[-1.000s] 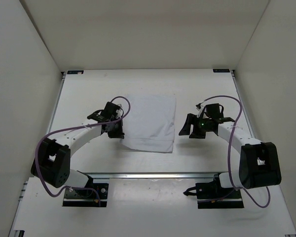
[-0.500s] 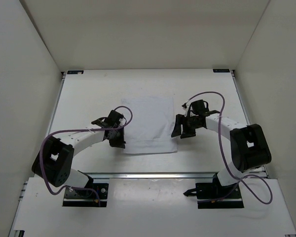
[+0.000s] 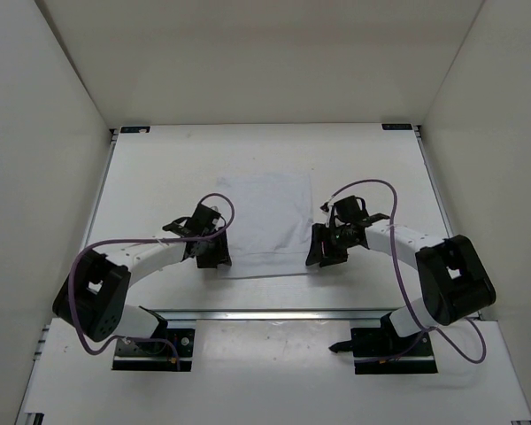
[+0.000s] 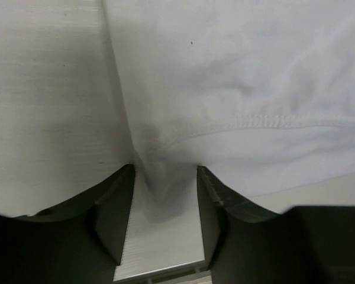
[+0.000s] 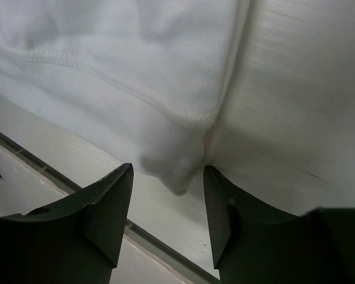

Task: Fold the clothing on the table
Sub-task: Flatten the skirt out

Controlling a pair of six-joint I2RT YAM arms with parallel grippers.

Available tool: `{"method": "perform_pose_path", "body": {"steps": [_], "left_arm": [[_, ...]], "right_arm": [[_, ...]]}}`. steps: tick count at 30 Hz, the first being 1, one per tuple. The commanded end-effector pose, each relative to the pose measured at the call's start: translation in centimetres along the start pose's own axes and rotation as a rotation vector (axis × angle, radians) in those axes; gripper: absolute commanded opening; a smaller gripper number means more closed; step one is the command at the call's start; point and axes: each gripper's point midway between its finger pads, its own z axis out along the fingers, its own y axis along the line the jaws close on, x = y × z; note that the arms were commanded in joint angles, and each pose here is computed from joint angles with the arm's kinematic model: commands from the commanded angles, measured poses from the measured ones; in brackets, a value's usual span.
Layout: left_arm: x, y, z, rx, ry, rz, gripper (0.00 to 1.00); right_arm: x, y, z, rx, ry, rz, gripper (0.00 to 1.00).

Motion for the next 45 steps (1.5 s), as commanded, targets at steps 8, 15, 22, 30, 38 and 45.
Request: {"method": "perform_pose_path", "body": {"steps": [8,15,22,30,38,45], "left_arm": [[-0.1,0.9,-1.4,0.011,-0.089,-0.073,0.59],[1.5,2.2,-0.6,-0.002,-0.099,-0.151,0.52],[2.1,2.1,0.4,0.011,-0.089,-0.174,0.33],[1.6,1.0,0.4,0.049,-0.080,-0.169,0.00],[-11.5,-1.9,-1.7,0.049,-0.162,-0.030,0.00],[-32.7,-11.1,-16.1,0.066,-0.624,0.228,0.00]], "right_arm": [[1.3,-1.3,0.7,0.035,-0.036,0.053,0.19],[1.0,-1.4,0.6,0.025,-0.036,0.066,0.00],[0.0,-1.5,-0.2,0.017,-0.079,0.077,0.00],[-0.7,-1.0,-0.2,-0.007,-0.076,0.073,0.00],[-13.5,-1.2,-4.5,0.019,-0.234,-0.020,0.00],[-32.2,3.0,-21.5,0.135,-0.661,-0.227,0.00]]}}
